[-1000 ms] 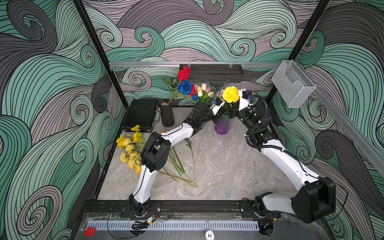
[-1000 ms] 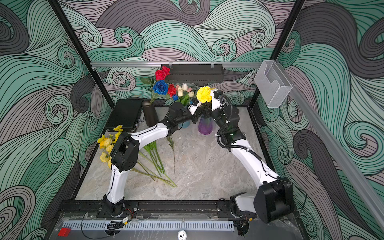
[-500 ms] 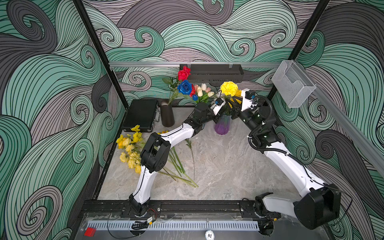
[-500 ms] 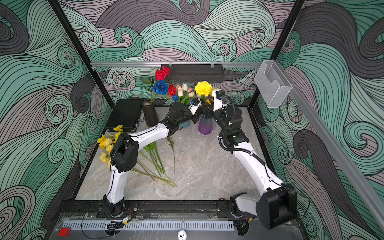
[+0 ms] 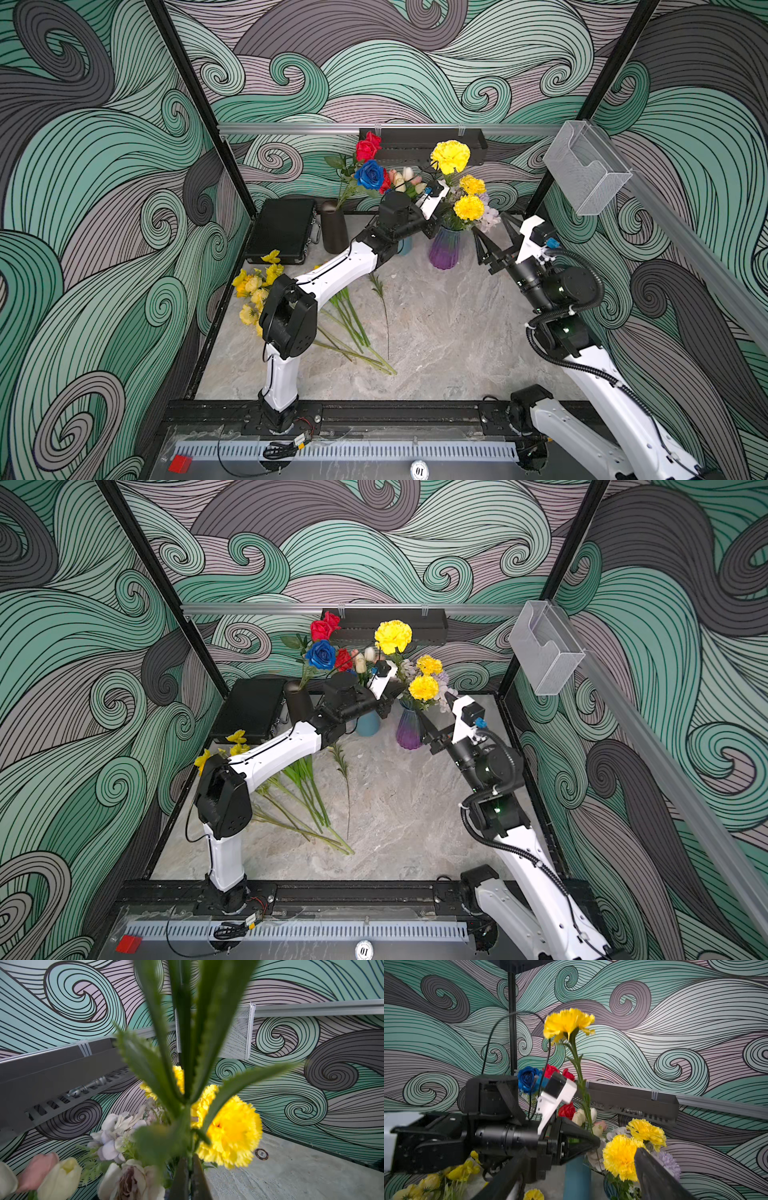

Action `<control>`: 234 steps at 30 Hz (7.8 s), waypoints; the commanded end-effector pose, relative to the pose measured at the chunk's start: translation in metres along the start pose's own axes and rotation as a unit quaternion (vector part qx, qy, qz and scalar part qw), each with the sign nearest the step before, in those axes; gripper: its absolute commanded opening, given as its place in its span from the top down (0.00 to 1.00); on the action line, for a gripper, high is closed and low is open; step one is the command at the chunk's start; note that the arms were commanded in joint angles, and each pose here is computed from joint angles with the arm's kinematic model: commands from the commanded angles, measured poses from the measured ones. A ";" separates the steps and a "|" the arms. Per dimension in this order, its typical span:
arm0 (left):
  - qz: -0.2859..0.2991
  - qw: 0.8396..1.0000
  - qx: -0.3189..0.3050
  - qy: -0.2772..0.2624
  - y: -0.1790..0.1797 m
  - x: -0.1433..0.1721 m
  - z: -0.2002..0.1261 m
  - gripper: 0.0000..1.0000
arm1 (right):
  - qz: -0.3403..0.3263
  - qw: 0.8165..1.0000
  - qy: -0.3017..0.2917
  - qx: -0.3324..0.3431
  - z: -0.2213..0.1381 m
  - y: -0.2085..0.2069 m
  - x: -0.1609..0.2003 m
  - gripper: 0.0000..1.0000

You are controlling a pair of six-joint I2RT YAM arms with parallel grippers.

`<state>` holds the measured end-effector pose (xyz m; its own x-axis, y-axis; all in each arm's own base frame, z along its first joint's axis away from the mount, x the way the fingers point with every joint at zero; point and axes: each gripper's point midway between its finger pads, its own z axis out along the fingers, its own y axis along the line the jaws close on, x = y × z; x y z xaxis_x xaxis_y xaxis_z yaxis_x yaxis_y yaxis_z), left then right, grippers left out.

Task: Pick out yellow flowers from the vase
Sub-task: Pick up the flower from the vase, then place the flower at the center of the board, then pick up the flower from the vase.

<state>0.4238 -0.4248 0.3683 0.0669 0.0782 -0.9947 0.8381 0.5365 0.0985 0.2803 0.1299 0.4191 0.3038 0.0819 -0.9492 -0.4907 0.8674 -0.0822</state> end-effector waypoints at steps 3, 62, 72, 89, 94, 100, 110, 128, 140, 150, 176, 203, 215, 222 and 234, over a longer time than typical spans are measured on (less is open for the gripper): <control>-0.015 1.000 0.001 0.019 -0.016 -0.037 -0.034 1.00 | 0.025 1.000 -0.007 0.004 -0.018 0.002 0.018 0.23; -0.537 0.667 -0.139 0.498 -0.029 0.318 -0.227 0.95 | 0.146 0.964 0.152 0.164 -0.059 -0.037 0.143 0.32; -0.514 0.688 -0.140 0.492 -0.025 0.311 -0.231 0.70 | 0.151 0.962 0.163 0.158 -0.052 -0.035 0.144 0.32; -0.350 0.868 -0.231 0.265 0.022 0.197 -0.267 0.41 | 0.069 0.984 0.149 0.061 0.004 -0.020 0.126 0.33; -0.325 0.887 -0.267 0.192 0.029 0.185 -0.287 0.34 | 0.015 0.993 0.109 0.035 0.035 -0.020 0.117 0.32; -0.316 0.893 -0.286 0.144 0.026 0.191 -0.304 0.28 | -0.039 0.995 0.072 0.056 0.062 -0.034 0.109 0.31; -0.306 0.905 -0.274 0.113 0.019 0.193 -0.310 0.24 | -0.075 0.990 0.051 0.109 0.084 -0.059 0.125 0.34; -0.308 0.911 -0.254 0.101 0.015 0.189 -0.304 0.23 | -0.058 0.990 0.053 0.120 0.117 -0.079 0.133 0.55; -0.315 0.935 -0.157 0.046 0.003 0.152 -0.265 0.24 | -0.030 0.992 0.028 0.119 0.115 -0.079 0.104 0.65; -0.250 0.964 -0.083 0.044 -0.012 0.108 -0.192 0.24 | -0.020 0.994 0.003 0.103 0.113 -0.073 0.068 0.66; -0.047 0.998 0.041 0.015 -0.018 0.075 0.002 0.59 | 0.011 0.996 -0.043 0.073 0.104 -0.062 0.009 0.68; -0.028 0.999 0.045 0.005 -0.007 0.078 0.052 0.80 | 0.035 0.997 -0.050 0.051 0.095 -0.053 0.004 0.68; -0.012 0.999 0.029 -0.013 0.001 0.066 0.058 0.75 | 0.040 0.997 -0.047 0.047 0.097 -0.052 0.006 0.68; -0.001 1.000 0.028 -0.009 0.002 0.067 0.061 0.80 | 0.043 0.997 -0.047 0.046 0.097 -0.052 0.007 0.68; 0.007 0.999 0.040 -0.011 -0.004 0.059 0.052 0.98 | 0.040 0.997 -0.045 0.053 0.099 -0.055 0.007 0.68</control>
<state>0.4575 -0.4675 0.2949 0.0636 0.0713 -0.9954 0.8735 0.4784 0.0901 0.3922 0.1340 0.4366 0.3175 0.1781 -0.9314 -0.4289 0.9030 0.0264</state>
